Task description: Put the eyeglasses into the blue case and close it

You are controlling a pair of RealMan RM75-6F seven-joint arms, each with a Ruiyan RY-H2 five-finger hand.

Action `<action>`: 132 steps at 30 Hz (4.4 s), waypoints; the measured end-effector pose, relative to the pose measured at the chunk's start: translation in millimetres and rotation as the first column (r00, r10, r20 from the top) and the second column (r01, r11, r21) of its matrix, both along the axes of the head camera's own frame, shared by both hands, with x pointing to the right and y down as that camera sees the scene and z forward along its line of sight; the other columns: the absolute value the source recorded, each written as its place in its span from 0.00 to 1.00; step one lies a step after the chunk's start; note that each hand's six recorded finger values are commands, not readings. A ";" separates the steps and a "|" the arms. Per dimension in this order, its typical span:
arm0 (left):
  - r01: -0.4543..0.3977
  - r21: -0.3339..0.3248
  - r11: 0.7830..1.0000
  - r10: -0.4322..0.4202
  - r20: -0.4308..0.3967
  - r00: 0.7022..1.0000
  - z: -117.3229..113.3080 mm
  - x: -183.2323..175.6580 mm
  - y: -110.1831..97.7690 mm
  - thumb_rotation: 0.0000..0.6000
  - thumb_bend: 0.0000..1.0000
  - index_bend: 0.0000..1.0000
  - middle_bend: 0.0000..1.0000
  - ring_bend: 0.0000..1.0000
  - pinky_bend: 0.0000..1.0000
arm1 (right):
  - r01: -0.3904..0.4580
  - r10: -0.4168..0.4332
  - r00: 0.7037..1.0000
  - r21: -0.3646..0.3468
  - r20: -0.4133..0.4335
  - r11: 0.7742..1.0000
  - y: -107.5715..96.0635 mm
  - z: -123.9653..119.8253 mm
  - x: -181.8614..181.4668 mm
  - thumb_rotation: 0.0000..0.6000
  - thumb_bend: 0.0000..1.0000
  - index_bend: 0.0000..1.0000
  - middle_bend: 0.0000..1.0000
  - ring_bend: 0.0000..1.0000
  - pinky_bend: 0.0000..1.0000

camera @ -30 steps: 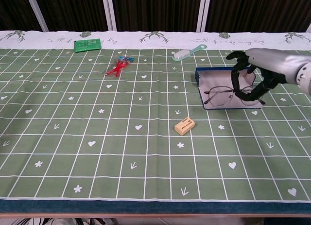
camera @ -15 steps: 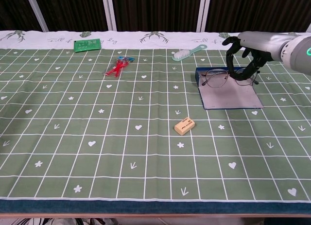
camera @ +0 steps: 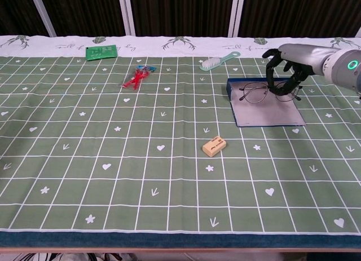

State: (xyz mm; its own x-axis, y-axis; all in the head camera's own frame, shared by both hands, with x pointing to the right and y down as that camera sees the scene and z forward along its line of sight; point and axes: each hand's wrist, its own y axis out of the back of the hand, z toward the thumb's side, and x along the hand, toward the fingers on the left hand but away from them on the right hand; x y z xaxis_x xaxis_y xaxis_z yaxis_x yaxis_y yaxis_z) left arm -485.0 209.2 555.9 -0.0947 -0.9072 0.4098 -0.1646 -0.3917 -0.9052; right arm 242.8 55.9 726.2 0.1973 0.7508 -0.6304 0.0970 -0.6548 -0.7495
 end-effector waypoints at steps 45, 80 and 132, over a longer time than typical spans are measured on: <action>0.007 -0.001 1.000 -0.007 0.004 1.000 -0.1 -2.5 -0.3 1.00 0.35 0.12 0.00 0.00 0.00 | 0.039 -0.039 0.999 -0.006 0.004 0.999 -23.1 31.8 -12.3 1.00 0.48 0.63 0.02 0.04 0.20; 0.011 -0.003 1.000 -0.011 0.008 1.000 -0.1 -3.1 0.1 1.00 0.35 0.12 0.00 0.00 0.00 | 0.036 -0.037 0.998 0.026 0.057 0.999 -14.3 5.0 -15.2 1.00 0.40 0.27 0.01 0.02 0.20; 0.026 -0.008 1.000 -0.026 -0.002 1.000 0.6 -4.0 -1.0 1.00 0.35 0.12 0.00 0.00 0.00 | 0.043 -0.053 0.984 -0.063 -0.168 0.997 45.8 5.9 -6.8 1.00 0.62 0.16 0.81 0.84 0.90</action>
State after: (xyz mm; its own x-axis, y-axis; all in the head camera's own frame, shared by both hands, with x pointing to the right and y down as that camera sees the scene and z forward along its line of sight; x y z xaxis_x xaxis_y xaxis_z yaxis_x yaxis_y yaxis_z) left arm -489.0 208.2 556.5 -0.1171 -0.9013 0.4171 -0.1768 -0.3944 -0.9018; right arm 236.0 101.8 732.1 0.1188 0.7036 -0.7006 -0.0609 -0.6991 -0.7124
